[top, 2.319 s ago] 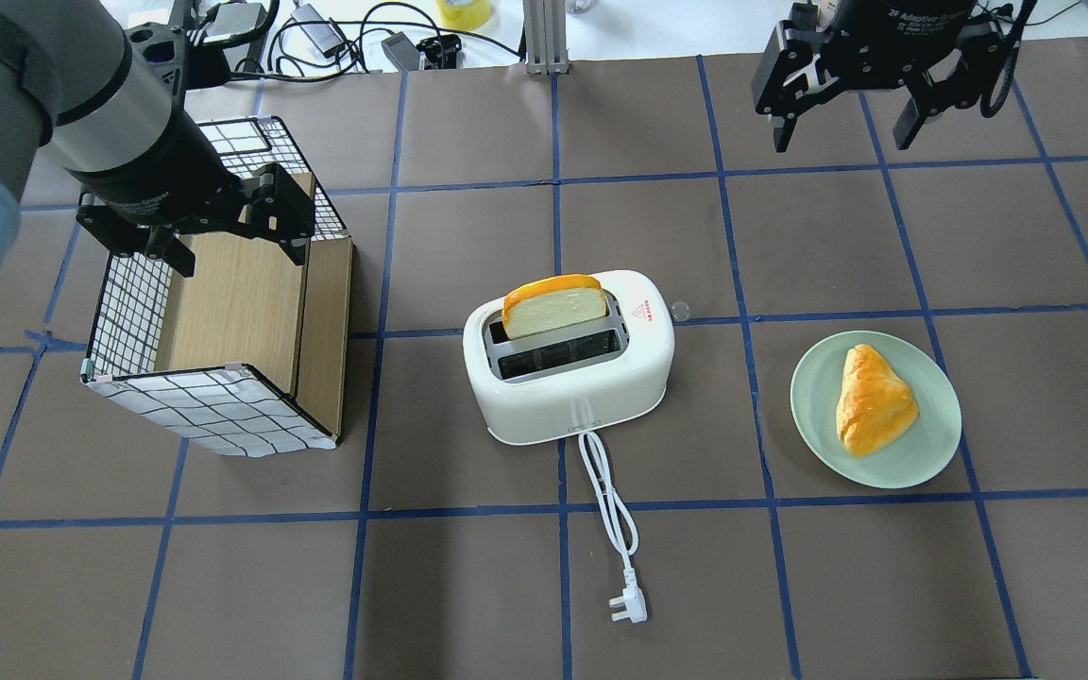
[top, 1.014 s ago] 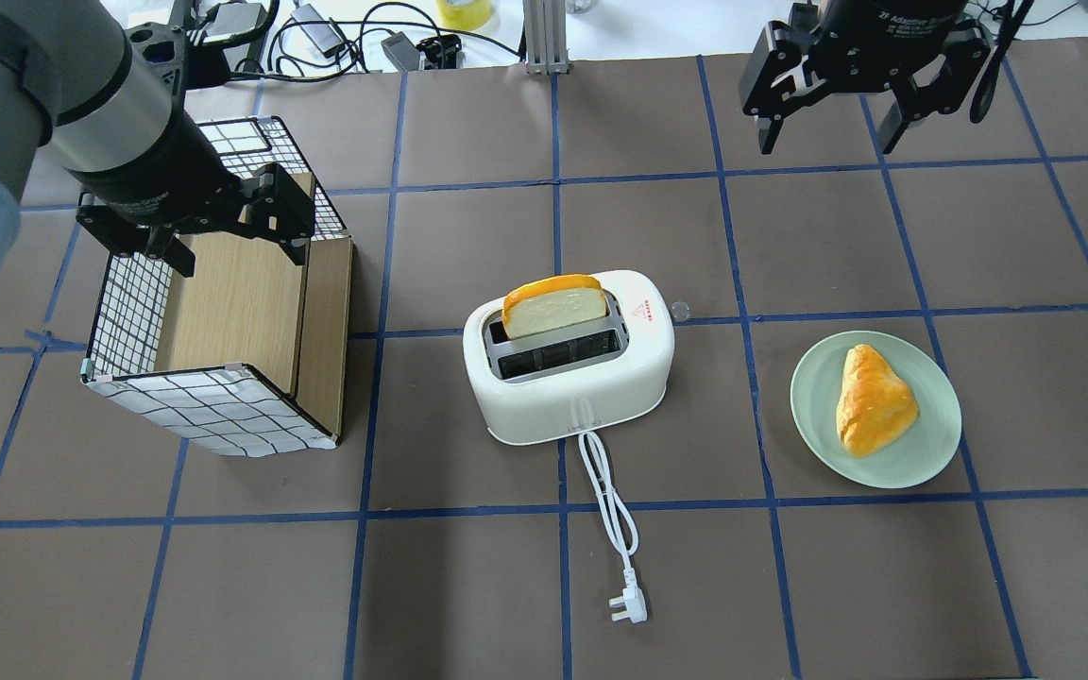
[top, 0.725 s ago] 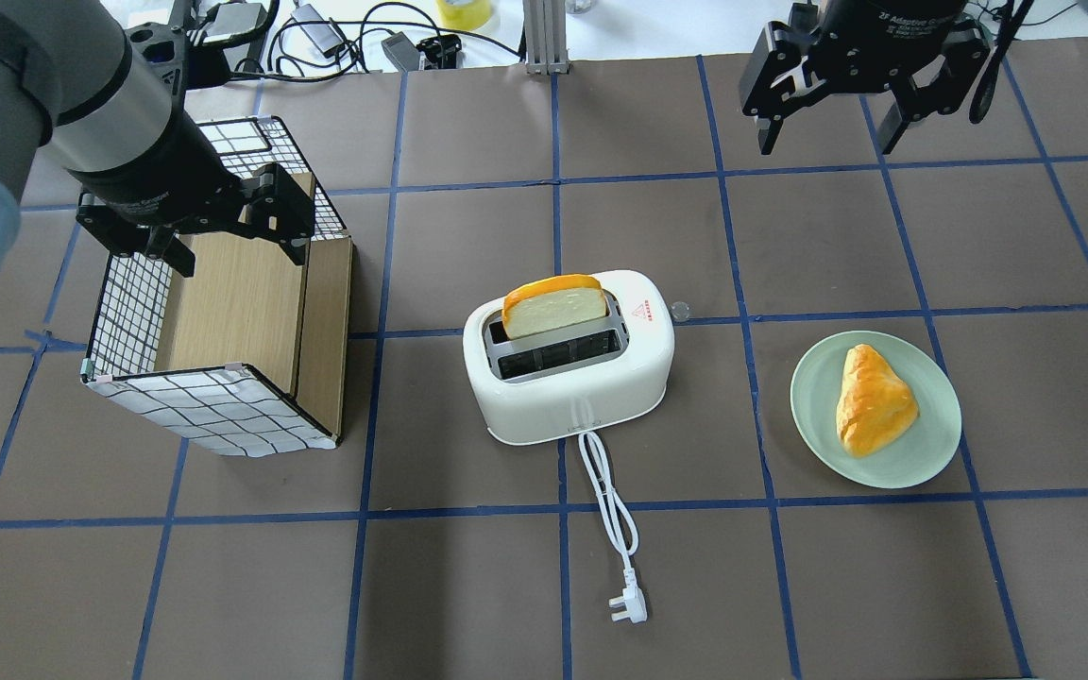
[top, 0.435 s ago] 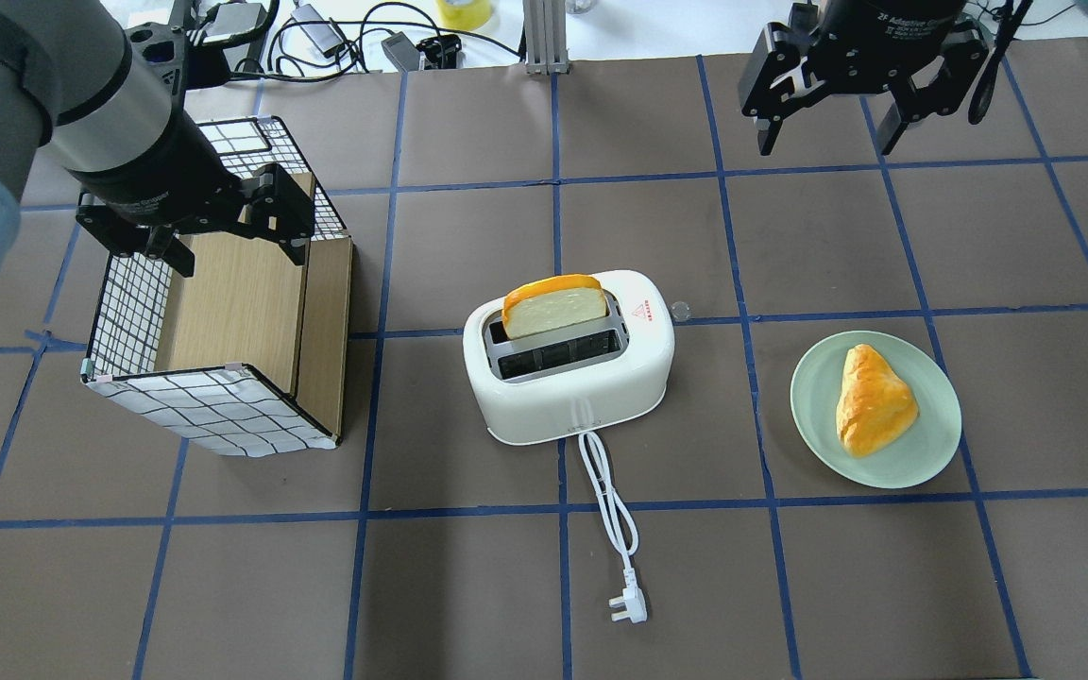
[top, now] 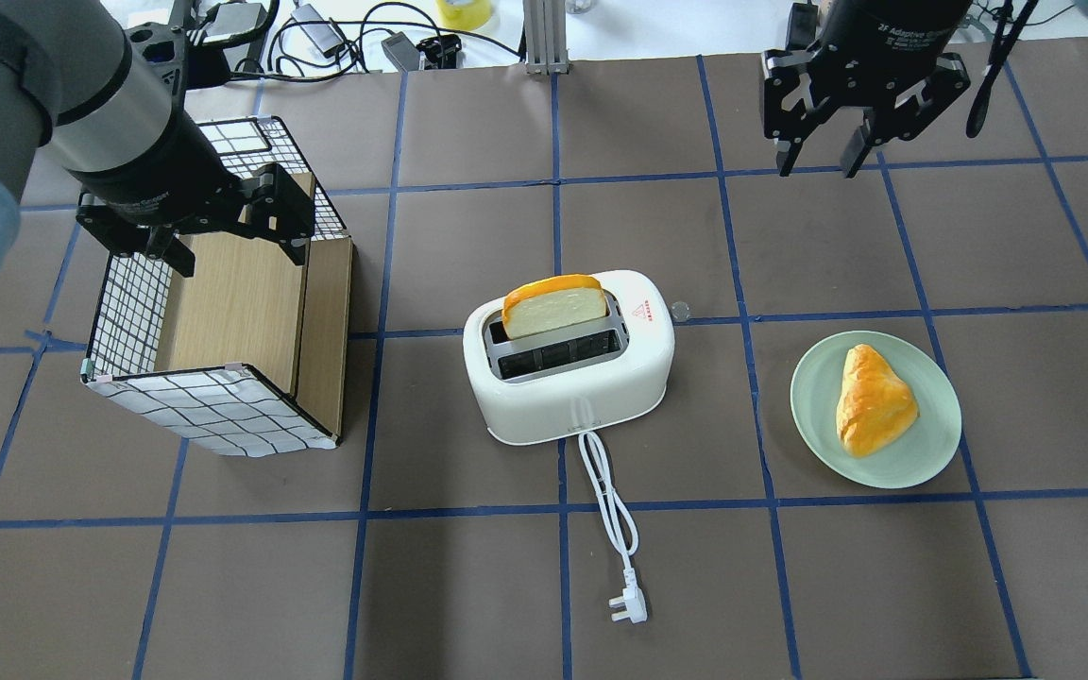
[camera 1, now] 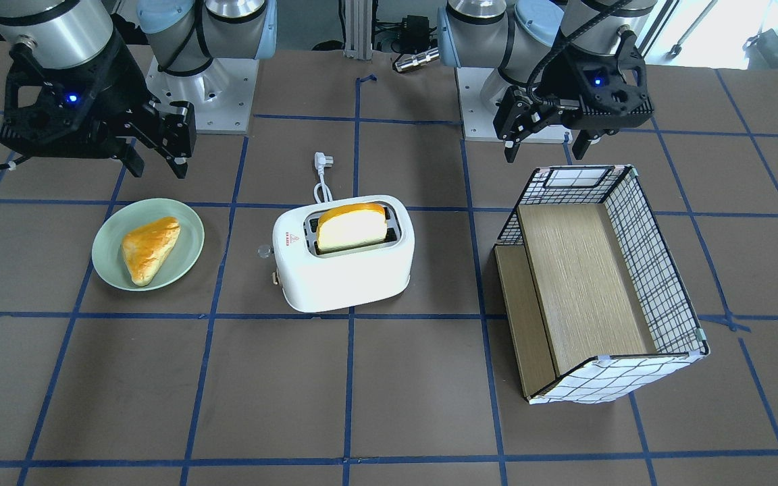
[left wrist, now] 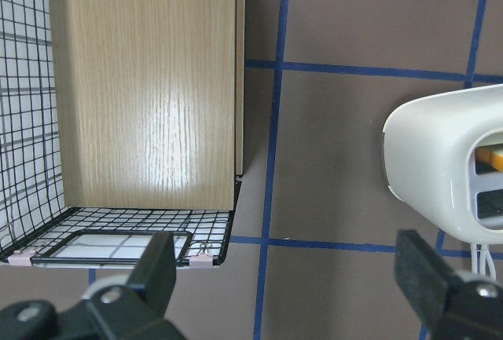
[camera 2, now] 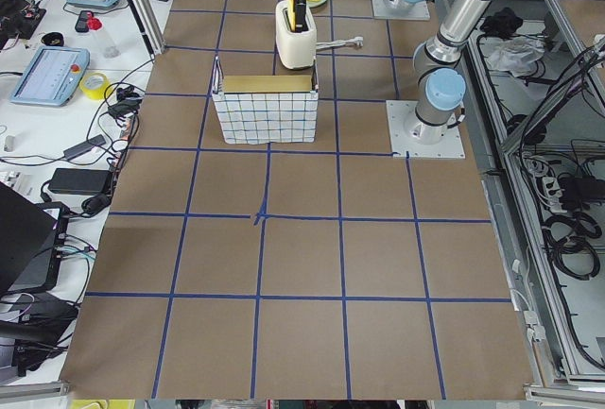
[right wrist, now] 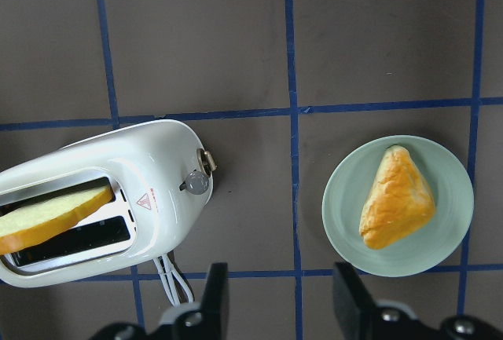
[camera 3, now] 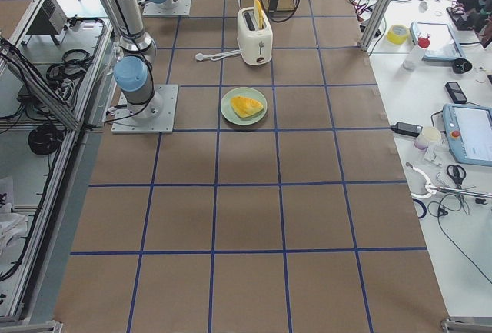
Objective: Press toaster with right arm
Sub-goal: 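Move the right gripper down to the lever on the white toaster's side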
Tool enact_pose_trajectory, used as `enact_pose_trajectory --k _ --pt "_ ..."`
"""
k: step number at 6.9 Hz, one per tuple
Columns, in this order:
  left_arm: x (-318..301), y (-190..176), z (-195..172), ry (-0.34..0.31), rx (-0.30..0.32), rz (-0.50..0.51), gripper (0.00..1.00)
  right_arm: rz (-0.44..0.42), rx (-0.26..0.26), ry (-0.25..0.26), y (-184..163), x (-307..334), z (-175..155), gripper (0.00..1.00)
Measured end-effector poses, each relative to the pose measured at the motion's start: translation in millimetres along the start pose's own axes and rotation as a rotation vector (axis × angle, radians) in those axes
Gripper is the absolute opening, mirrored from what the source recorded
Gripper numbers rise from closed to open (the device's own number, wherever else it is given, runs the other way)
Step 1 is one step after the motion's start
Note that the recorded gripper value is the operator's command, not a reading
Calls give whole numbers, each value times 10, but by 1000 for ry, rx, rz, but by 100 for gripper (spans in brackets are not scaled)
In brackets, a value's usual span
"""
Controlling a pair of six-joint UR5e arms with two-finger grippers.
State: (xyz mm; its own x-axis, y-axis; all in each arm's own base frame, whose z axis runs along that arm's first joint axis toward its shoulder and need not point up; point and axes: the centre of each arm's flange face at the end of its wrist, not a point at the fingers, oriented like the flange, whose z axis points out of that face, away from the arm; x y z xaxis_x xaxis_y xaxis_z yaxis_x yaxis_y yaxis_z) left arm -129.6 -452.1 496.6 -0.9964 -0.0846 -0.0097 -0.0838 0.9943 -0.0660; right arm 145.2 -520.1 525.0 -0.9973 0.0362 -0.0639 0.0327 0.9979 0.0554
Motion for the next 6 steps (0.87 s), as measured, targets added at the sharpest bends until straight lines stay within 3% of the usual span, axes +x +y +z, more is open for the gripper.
enact_pose_trajectory --k 2,3,6 --pt "-1 0 0 0 0 0 100 -41 -52 -75 -60 183 234 0" --pt "-1 0 0 0 0 0 100 -58 -87 -136 -92 324 473 0" --pt "0 0 0 0 0 0 100 -78 -134 -374 -96 542 1311 0"
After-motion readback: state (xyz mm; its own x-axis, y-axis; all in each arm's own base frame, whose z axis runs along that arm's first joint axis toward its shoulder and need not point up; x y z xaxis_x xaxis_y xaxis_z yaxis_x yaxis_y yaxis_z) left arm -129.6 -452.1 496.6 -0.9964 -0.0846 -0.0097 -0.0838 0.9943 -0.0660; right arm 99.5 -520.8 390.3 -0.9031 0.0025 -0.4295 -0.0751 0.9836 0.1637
